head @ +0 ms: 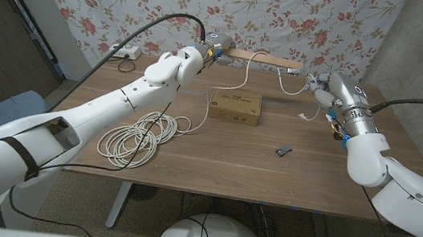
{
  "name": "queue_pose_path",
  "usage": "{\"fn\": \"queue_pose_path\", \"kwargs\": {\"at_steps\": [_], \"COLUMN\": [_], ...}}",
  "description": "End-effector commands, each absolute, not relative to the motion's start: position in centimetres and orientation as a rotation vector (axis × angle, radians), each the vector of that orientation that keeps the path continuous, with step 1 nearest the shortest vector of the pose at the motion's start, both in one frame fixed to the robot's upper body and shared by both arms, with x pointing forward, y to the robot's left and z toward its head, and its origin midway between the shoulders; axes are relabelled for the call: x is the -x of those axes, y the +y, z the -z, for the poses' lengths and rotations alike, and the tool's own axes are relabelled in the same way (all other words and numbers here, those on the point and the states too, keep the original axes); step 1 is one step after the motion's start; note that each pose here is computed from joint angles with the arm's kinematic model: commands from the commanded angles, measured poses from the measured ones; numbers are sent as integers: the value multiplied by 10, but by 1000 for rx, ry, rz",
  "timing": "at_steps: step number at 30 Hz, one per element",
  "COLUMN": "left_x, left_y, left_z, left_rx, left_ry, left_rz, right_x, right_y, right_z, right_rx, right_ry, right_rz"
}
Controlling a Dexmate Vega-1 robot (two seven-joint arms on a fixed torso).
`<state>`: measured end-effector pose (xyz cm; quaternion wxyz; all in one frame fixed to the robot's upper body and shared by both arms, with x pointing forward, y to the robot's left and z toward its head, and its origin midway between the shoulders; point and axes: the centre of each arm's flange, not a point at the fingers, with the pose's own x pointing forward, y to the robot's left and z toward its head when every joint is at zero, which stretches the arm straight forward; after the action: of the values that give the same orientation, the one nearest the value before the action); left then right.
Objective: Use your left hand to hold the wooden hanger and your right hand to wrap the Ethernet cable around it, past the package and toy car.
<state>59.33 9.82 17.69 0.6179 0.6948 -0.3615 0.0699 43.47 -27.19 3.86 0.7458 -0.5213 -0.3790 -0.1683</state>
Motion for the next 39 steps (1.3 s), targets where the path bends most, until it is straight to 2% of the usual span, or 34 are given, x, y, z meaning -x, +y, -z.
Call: {"fn": "queue_pose_path", "kwargs": {"at_steps": [1, 22, 39], "left_x": [-596, -594, -600], "left_y": [91, 75, 64], "left_z": [-179, -180, -180], "left_rx": [-1616, -1659, -1708], "left_ry": [-819, -807, -758], "left_rz": [-178, -176, -147], "right_x": [-419, -408, -436], "right_y": [-243, -223, -184], "right_z": [-81, -132, -189], "right_rx": [1245, 1312, 1369], "right_ry": [-1037, -1243, -1271], "right_rz": [310, 231, 15]}}
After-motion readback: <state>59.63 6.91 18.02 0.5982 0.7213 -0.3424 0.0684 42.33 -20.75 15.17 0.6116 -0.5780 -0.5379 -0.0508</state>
